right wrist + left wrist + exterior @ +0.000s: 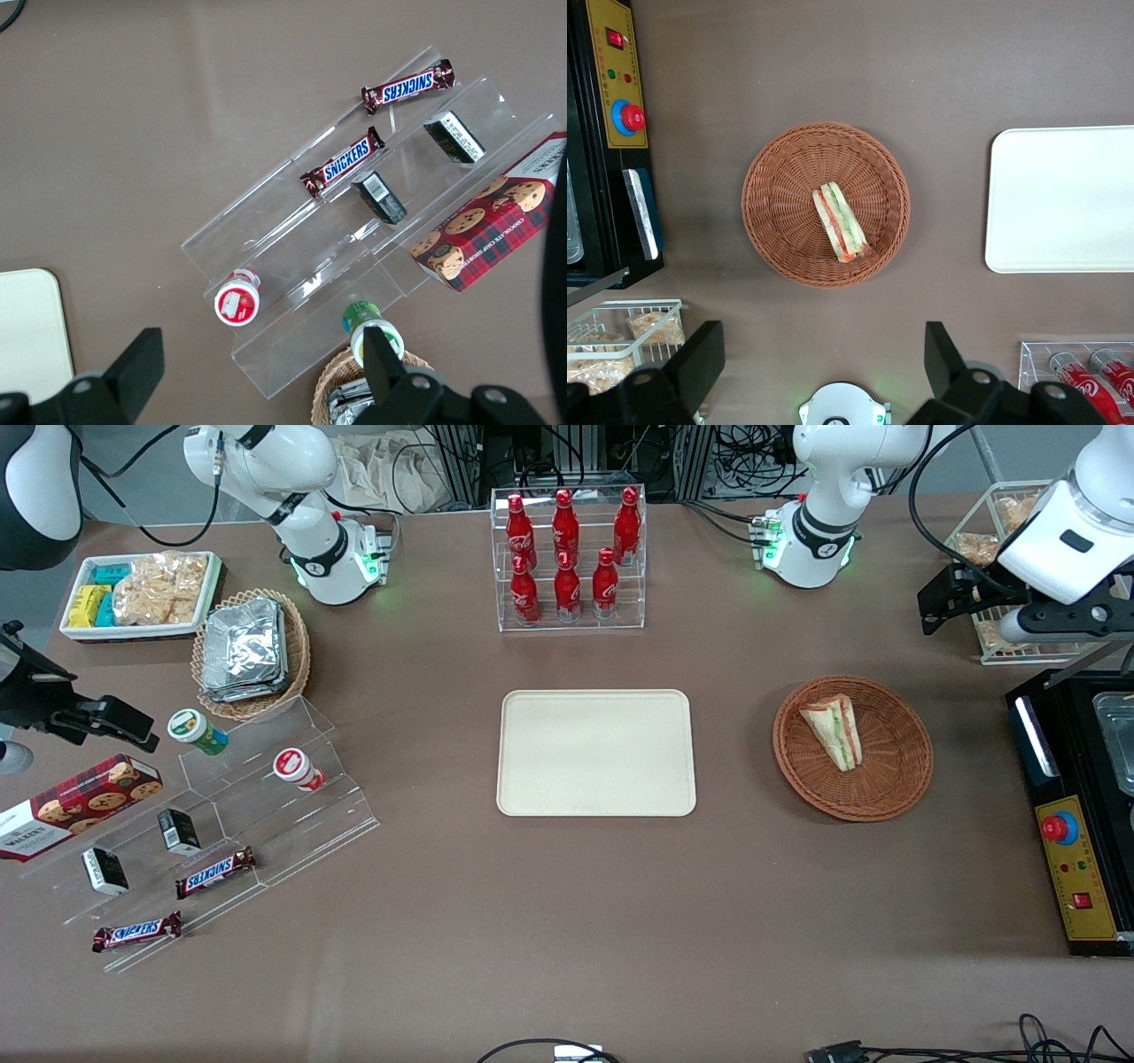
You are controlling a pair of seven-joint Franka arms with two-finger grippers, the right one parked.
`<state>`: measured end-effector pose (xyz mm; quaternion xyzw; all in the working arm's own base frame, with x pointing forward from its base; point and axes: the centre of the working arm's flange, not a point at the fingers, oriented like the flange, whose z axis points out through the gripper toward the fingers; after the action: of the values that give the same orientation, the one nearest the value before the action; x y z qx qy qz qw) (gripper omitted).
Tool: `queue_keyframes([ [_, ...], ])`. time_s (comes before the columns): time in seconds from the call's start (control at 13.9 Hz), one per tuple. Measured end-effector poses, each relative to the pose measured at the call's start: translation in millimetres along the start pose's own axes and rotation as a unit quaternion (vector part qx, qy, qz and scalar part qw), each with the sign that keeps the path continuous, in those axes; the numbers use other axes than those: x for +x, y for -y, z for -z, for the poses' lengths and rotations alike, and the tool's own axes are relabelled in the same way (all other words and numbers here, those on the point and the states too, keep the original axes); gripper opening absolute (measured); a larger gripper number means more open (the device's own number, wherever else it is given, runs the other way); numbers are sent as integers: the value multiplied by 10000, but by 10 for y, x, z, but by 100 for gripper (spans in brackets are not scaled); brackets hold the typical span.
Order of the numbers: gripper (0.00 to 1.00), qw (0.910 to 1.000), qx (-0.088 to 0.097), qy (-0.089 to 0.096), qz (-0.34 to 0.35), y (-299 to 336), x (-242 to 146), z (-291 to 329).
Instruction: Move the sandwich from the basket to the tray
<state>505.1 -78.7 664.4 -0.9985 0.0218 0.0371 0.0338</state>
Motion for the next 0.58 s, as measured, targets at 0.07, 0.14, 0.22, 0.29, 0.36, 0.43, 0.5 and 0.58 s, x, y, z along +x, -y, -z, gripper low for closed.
queue_keyframes([
  [0.07, 100, 10000, 1, 6, 1, 0, -1, -1],
  [0.14, 100, 10000, 2, 17, 2, 0, -3, -3],
  [0.22, 100, 10000, 3, 21, 10, -4, -4, -4],
  [0.29, 100, 10000, 4, 27, 39, -16, -4, -7],
  [0.36, 100, 10000, 5, 39, 69, -23, -3, -13],
  [0.43, 100, 9999, 0, 50, 88, -22, 1, -19],
  [0.5, 100, 9999, -11, 66, 99, -17, 4, -27],
  [0.58, 100, 9999, -19, 81, 106, -12, 10, -36],
])
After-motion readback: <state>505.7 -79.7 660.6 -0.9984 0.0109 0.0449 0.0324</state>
